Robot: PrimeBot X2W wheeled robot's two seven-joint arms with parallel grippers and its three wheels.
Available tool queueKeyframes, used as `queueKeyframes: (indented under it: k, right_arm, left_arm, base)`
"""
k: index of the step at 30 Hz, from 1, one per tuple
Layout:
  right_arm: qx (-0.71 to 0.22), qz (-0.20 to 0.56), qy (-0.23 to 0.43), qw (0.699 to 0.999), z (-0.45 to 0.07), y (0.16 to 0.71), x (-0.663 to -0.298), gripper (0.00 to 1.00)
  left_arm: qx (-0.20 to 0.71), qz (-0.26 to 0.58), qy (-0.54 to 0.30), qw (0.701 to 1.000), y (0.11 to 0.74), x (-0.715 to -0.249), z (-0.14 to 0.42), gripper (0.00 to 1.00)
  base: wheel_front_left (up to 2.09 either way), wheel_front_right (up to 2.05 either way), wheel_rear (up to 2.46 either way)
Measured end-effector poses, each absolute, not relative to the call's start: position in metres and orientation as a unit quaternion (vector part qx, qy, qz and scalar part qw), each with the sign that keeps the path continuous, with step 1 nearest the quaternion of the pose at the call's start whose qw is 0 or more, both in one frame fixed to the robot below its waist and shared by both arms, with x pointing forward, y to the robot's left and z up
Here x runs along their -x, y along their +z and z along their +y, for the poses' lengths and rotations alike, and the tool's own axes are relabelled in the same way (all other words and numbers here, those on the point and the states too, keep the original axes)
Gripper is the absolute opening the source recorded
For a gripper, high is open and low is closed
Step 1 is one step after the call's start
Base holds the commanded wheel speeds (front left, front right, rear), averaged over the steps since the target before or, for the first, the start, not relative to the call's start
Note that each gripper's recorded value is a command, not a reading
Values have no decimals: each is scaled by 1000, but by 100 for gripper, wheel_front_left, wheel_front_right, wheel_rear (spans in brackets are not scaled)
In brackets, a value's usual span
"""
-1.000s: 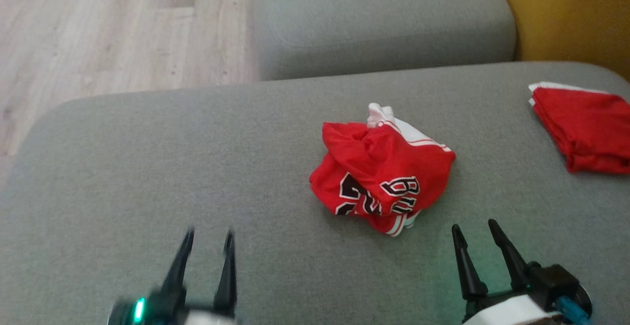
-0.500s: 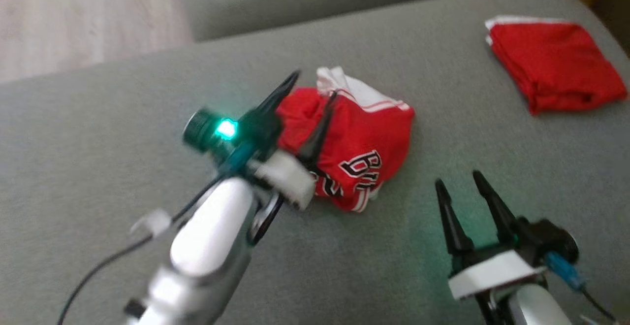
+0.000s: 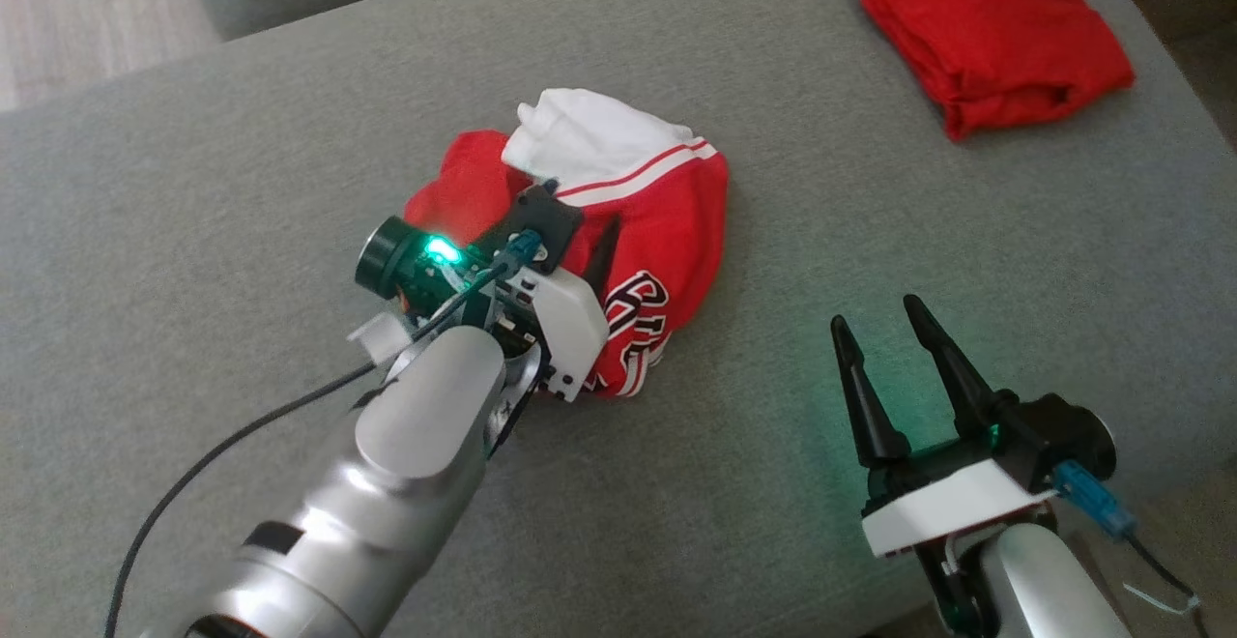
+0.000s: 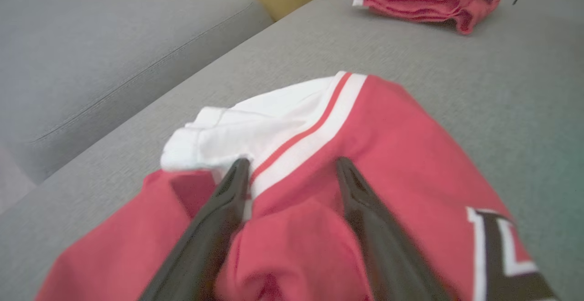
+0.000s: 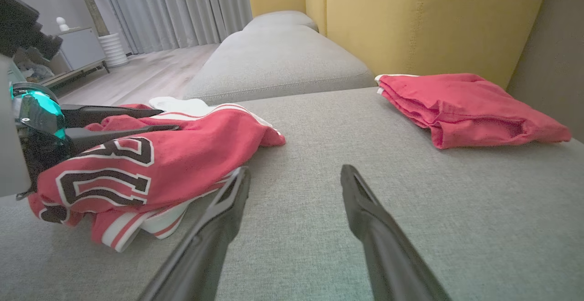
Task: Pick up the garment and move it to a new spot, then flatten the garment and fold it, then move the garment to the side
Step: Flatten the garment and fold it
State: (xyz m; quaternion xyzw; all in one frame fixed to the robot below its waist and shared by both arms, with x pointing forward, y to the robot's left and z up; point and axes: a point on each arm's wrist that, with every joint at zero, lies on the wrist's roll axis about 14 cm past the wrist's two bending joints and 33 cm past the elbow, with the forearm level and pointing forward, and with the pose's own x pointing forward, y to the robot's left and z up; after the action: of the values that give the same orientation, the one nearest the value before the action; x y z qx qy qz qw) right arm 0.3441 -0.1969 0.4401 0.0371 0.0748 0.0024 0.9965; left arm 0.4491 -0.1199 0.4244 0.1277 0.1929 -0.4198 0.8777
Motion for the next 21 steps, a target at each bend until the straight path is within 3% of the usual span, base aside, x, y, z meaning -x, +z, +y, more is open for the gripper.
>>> queueKeyframes:
  k: [1,8,14,17,21]
  right_arm:
    - [-37,74,-1,997,-198,441,-343,100]
    - [-37,57,-15,998,-206,452,-335,100]
    - [-41,37,-23,998,-209,463,-325,100]
    - [-46,42,-25,998,-208,459,-319,100]
    - [-49,44,-14,998,-201,457,-321,100]
  left_arm:
    - [-118,186,-427,877,427,-448,-124,0]
    - [-65,69,-475,875,499,-449,-163,0]
    - [61,-129,-479,866,664,-457,-184,0]
    - [128,-221,-471,844,757,-454,-175,0]
    - [172,-274,-444,836,816,-459,-150,0]
  base:
    - [0,0,0]
    - [0,0,0]
    - [0,0,0]
    - [0,0,0]
    - [0,0,0]
